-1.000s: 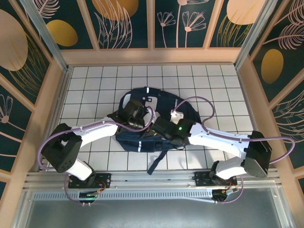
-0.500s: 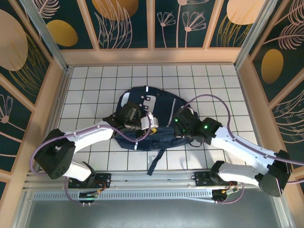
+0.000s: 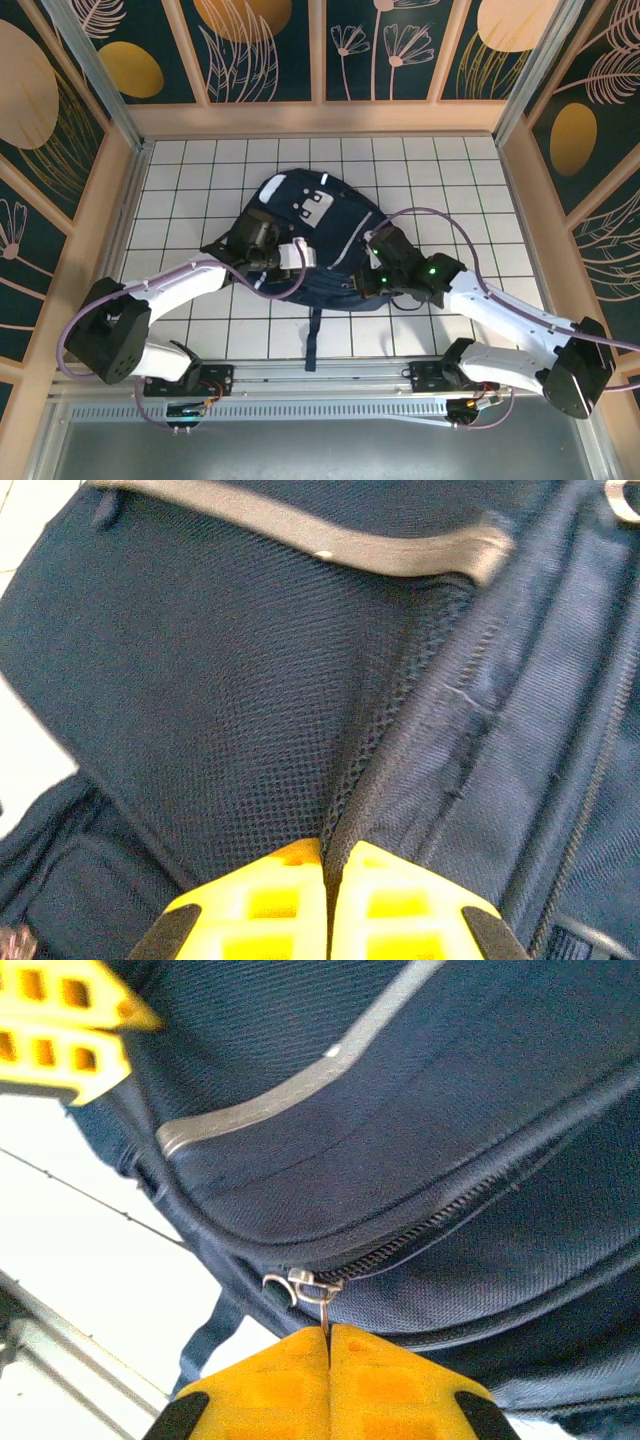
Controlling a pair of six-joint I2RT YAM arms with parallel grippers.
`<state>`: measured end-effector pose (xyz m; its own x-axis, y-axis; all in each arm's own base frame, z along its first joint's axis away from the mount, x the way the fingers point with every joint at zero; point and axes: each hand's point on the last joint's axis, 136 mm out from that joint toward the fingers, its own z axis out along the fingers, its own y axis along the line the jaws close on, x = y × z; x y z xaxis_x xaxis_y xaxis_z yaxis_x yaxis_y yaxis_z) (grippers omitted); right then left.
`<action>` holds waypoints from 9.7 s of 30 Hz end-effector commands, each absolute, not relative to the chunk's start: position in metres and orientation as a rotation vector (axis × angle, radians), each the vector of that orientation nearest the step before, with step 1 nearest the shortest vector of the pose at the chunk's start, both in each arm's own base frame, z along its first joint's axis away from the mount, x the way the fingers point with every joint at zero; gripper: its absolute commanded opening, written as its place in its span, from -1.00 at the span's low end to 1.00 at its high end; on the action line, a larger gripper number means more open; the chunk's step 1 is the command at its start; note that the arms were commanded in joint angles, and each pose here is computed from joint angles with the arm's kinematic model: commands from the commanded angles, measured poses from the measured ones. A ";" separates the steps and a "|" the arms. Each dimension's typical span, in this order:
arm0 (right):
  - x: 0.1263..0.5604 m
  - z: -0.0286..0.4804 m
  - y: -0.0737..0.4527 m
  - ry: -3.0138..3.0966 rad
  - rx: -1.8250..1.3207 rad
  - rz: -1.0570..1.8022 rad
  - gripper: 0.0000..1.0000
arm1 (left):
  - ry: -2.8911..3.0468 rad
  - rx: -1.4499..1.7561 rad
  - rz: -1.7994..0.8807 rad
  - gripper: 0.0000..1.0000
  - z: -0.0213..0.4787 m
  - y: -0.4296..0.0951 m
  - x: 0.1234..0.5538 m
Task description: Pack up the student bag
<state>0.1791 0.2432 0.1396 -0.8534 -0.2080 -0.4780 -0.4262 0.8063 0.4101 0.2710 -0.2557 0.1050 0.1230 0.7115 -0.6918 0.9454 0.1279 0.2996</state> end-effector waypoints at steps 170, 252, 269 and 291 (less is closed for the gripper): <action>0.235 0.113 0.225 2.397 -0.486 0.506 -1.00 | 1.568 1.697 -0.249 -0.78 0.105 -0.206 0.225; 0.341 0.172 0.002 1.615 0.115 -0.075 0.98 | 1.720 -0.077 0.017 0.98 0.178 0.011 0.343; 0.374 0.127 -0.018 1.663 0.162 0.033 0.99 | 1.570 0.001 -0.054 0.98 0.148 -0.004 0.353; 0.376 0.126 -0.013 1.674 0.131 0.048 0.99 | 1.668 -0.123 0.009 0.98 0.135 0.016 0.379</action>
<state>0.3687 -0.0146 0.1084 -0.1601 0.1117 -0.9808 0.0802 0.9918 0.0999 0.3748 0.0124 0.1236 -0.1318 -0.0554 -0.9897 -0.0720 0.9963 -0.0462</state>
